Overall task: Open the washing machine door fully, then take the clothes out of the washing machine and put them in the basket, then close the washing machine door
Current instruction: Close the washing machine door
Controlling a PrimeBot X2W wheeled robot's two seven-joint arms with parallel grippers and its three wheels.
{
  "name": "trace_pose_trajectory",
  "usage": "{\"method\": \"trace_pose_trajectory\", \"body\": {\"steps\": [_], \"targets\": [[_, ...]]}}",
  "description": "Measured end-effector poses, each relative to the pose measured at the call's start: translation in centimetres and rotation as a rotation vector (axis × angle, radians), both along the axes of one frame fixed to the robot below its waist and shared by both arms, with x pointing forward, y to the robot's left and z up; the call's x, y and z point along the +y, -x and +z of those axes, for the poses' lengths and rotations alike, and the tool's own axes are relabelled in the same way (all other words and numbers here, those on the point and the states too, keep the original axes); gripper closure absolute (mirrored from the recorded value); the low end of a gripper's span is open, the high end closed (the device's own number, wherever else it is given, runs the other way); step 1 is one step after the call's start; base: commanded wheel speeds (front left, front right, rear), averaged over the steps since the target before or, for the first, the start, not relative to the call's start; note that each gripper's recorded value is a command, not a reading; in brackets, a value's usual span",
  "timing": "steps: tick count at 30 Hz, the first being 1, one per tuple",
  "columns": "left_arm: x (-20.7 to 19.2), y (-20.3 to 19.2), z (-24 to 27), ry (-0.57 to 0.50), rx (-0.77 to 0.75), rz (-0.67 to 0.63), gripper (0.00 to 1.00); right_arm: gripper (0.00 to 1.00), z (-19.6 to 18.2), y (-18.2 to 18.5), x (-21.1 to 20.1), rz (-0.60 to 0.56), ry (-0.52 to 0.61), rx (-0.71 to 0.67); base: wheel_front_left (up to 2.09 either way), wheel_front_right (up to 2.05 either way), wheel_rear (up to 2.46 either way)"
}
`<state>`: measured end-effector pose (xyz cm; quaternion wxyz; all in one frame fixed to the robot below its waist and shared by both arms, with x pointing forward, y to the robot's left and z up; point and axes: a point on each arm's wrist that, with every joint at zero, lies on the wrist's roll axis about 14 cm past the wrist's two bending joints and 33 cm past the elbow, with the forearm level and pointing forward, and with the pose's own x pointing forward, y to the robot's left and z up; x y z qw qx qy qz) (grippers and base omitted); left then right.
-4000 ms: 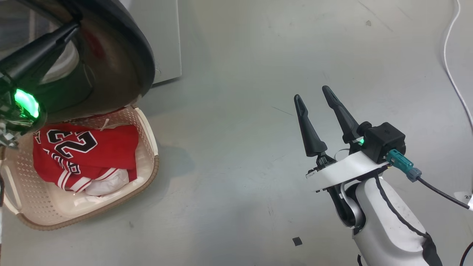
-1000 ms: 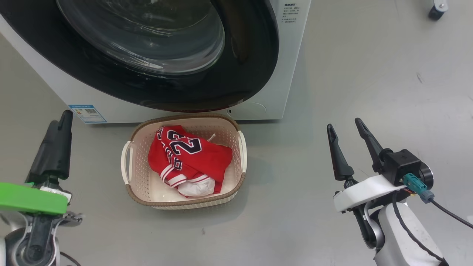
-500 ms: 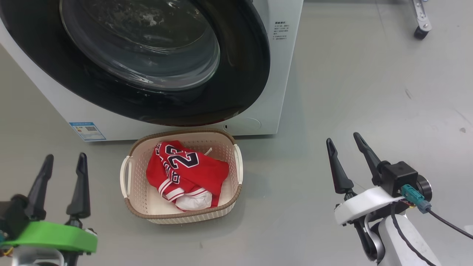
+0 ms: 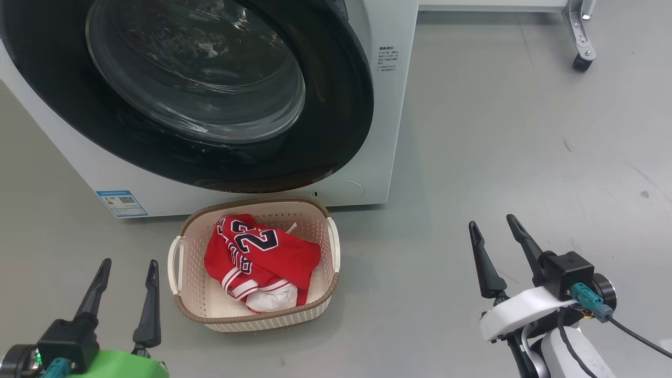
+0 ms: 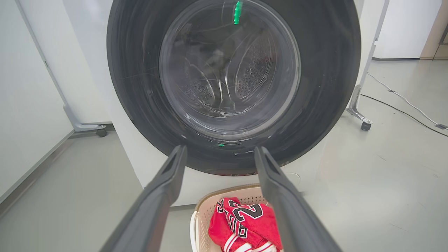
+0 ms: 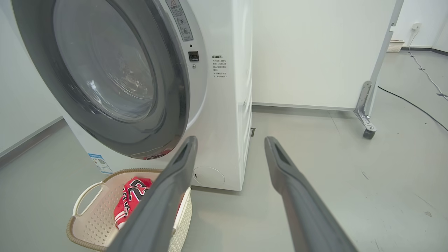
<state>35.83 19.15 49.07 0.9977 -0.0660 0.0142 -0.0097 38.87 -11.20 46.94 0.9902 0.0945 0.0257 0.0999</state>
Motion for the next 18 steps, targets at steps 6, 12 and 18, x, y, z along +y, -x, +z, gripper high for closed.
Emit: {"method": "trace_pose_trajectory", "body": {"steps": [6, 12, 18], "targets": [[-0.2, 0.3, -0.7, 0.008, 0.013, 0.030, 0.00, 0.00, -0.1, 0.2, 0.1, 0.002, 0.005, 0.001, 0.00, 0.00, 0.00], [-0.2, 0.4, -1.0, 0.017, 0.017, 0.046, 0.00, 0.00, -0.1, 0.3, 0.1, 0.004, 0.006, 0.003, 0.00, 0.00, 0.00], [0.0, 0.5, -1.3, 0.022, 0.022, 0.065, 0.00, 0.00, -0.1, 0.3, 0.2, 0.005, 0.005, 0.003, 0.00, 0.00, 0.00]]}}
